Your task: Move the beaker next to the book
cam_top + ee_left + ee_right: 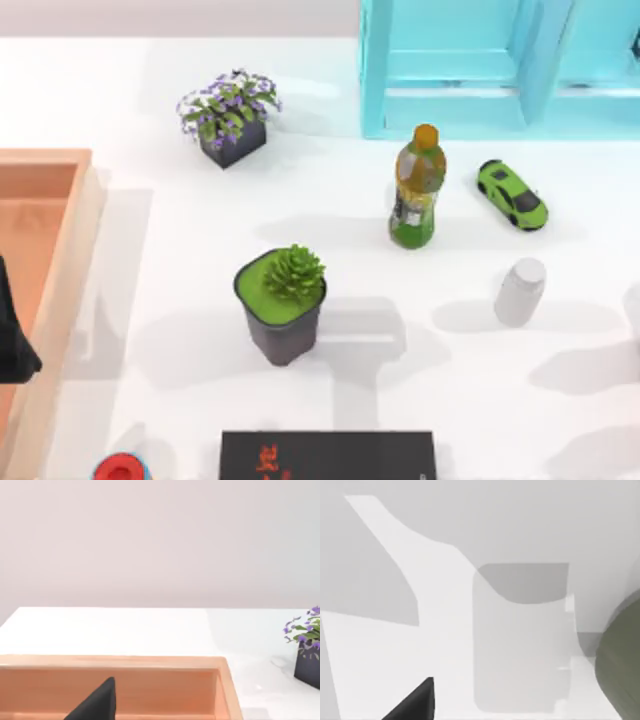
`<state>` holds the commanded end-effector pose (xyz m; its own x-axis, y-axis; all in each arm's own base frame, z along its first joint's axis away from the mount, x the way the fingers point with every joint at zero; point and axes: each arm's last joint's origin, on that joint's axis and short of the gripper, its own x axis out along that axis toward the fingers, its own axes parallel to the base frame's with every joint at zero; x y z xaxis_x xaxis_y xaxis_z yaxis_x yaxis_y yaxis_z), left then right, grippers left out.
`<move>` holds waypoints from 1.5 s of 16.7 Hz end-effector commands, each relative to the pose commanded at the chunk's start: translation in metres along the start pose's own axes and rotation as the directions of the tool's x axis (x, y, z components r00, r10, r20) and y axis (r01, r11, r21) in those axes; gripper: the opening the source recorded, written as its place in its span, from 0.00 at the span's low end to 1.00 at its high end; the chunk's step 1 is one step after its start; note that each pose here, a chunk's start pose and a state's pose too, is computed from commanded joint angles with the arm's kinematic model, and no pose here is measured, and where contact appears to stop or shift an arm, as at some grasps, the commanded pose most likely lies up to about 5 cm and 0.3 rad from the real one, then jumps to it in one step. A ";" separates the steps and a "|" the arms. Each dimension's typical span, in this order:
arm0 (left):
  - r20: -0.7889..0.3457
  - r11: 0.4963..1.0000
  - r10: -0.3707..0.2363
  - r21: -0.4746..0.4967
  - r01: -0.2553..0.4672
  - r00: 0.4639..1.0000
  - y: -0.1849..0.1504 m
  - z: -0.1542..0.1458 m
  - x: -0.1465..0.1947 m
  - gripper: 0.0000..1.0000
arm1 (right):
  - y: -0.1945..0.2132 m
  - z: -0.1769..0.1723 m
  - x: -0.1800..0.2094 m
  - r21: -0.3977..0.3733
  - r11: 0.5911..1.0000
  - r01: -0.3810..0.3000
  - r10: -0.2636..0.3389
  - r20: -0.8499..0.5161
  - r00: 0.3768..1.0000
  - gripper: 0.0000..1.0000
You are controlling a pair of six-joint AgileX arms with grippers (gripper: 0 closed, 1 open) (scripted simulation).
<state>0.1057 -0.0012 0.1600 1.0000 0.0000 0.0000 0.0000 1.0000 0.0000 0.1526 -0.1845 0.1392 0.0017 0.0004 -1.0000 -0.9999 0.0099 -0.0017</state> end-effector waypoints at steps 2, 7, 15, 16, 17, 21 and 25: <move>0.000 1.000 0.000 0.000 0.000 1.000 0.000 0.000 0.000 1.00 | 0.000 0.000 0.000 0.000 1.000 0.000 0.000 0.000 1.000 1.00; 0.000 1.000 0.000 0.000 0.000 1.000 0.000 0.000 0.000 1.00 | 0.000 0.000 0.000 0.000 1.000 0.000 0.000 0.000 1.000 0.70; 0.000 1.000 0.000 0.000 0.000 1.000 0.000 0.000 0.000 1.00 | 0.000 0.000 0.000 0.000 1.000 0.000 0.000 0.000 1.000 0.10; 0.000 1.000 0.000 0.000 0.000 1.000 0.000 0.000 0.000 1.00 | 0.000 0.000 0.000 0.000 1.000 0.000 0.000 0.000 1.000 0.02; 0.000 1.000 0.000 0.000 0.000 1.000 0.000 0.000 0.000 1.00 | 0.000 0.000 0.000 0.000 1.000 0.000 0.000 0.000 1.000 0.00; 0.000 1.000 0.000 0.000 0.000 1.000 0.000 0.000 0.000 1.00 | 0.000 0.000 0.000 0.000 1.000 0.000 0.000 0.000 1.000 0.00; 0.000 1.000 0.000 0.000 0.000 1.000 0.000 0.000 0.000 1.00 | 0.000 0.000 0.000 0.001 1.000 0.000 0.000 -0.001 1.000 0.00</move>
<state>0.1057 -0.0012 0.1600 1.0000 0.0000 0.0000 0.0000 1.0000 0.0000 0.1526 -0.1845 0.1394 0.0019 -0.0002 -1.0000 -0.9999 0.0107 -0.0019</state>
